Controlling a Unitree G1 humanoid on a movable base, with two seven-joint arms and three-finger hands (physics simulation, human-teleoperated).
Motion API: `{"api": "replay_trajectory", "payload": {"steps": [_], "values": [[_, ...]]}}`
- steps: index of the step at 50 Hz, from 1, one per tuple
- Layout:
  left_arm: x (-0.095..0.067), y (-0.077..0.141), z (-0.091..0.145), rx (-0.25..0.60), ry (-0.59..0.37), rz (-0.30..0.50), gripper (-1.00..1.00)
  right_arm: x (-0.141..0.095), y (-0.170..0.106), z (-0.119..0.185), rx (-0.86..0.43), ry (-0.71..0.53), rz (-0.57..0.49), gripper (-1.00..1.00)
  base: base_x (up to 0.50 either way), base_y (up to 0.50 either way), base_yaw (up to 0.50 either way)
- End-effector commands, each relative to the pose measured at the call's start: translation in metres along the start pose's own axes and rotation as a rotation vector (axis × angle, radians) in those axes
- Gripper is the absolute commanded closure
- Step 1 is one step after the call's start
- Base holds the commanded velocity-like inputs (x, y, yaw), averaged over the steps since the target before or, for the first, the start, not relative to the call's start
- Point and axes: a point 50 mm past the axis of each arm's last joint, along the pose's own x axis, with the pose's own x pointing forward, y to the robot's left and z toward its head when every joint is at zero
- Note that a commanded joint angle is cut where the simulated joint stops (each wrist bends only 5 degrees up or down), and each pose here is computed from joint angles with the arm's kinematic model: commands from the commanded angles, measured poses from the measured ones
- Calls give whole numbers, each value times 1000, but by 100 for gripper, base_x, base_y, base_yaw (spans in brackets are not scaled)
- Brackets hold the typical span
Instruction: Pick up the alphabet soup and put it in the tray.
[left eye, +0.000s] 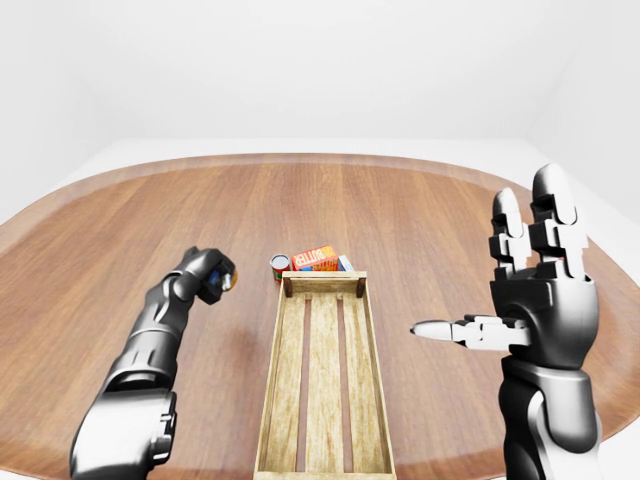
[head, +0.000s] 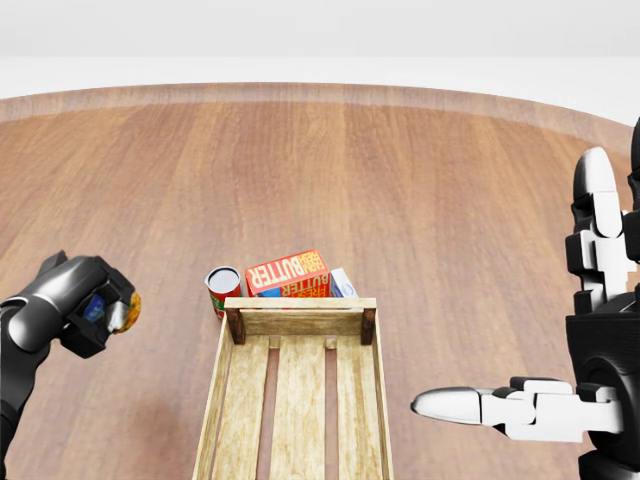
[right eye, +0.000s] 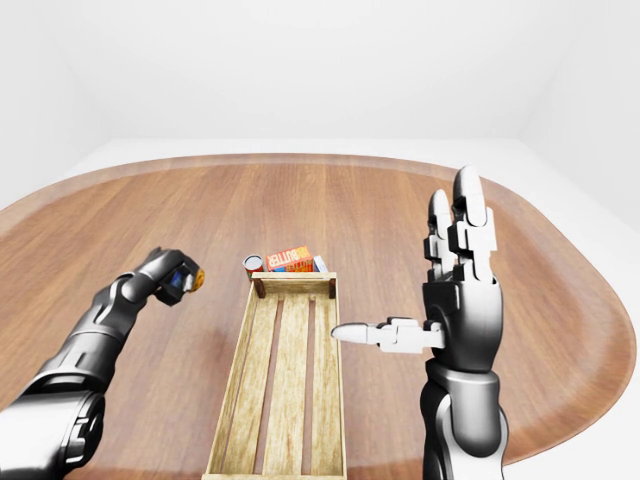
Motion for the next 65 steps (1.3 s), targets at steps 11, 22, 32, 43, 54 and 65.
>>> {"api": "replay_trajectory", "payload": {"steps": [11, 22, 32, 43, 54, 65], "values": [[-61, 86, 97, 165, -343, 163, 99, 0, 0, 3, 2, -10, 0, -98, 0, 0, 0], [-84, 112, 150, 252, -460, 258, 99, 0, 0, 4, 2, -17, -2, -98, 0, 0, 0], [-96, 92, 185, 378, -555, 299, 99, 0, 1, 5, 4, -21, 0, -98, 0, 0, 0], [-79, 38, 198, 470, -572, 163, 99, 0, 0, 7, 6, -31, -2, -98, 0, 0, 0], [-76, -14, 199, 495, -571, 55, 99, 0, 0, 9, 5, -38, -1, -98, 0, 0, 0], [-72, -50, 198, 501, -562, -50, 98, -1, -1, 11, 2, -43, -2, -98, 0, 0, 0]]}}
